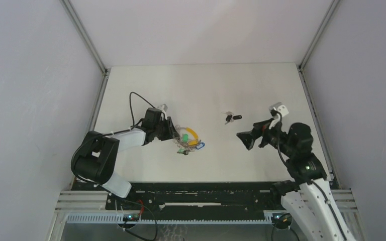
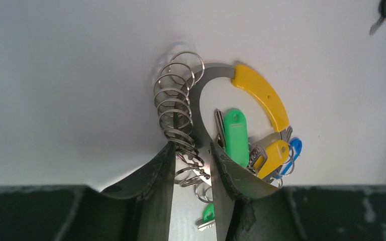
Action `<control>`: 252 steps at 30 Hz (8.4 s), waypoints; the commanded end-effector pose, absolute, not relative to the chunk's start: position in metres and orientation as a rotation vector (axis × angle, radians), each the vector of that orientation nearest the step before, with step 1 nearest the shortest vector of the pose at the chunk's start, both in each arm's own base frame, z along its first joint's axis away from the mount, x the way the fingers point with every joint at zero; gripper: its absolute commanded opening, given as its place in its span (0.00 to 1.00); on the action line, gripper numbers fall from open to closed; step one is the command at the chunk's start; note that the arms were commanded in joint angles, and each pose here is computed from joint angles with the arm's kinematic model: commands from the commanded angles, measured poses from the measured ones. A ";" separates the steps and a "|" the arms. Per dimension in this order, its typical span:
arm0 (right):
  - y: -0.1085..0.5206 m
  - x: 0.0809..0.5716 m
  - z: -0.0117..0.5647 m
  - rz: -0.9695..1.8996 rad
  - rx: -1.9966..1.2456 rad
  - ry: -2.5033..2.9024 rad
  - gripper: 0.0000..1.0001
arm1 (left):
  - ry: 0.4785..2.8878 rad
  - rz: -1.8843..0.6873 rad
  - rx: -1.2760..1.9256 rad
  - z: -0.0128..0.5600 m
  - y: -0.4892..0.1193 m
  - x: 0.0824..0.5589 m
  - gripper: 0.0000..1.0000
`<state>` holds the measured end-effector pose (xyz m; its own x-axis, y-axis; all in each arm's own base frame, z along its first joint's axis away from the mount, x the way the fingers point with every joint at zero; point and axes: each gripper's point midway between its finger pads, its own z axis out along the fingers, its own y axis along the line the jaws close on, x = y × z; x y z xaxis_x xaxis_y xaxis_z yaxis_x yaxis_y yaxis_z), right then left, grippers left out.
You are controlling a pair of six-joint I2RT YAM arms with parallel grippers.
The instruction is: Put the keys on the keyring
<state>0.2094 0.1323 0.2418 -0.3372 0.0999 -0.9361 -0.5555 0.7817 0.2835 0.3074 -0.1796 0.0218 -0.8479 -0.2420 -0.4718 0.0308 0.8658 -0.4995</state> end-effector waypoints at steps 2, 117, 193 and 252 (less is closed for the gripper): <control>0.193 0.207 0.236 0.869 -0.565 1.818 1.00 | 2.524 -0.664 0.034 0.021 -0.201 0.299 0.36; 0.303 0.238 0.094 1.454 -0.656 2.128 0.00 | 1.865 -1.636 -0.207 0.120 -0.288 0.264 0.65; 0.348 0.236 0.114 1.372 -0.754 1.835 0.70 | 1.978 -1.197 -0.339 0.167 -0.259 0.277 0.00; 0.382 0.255 0.127 1.482 -0.827 1.629 0.52 | 1.934 -1.261 -0.541 0.177 -0.249 0.275 0.00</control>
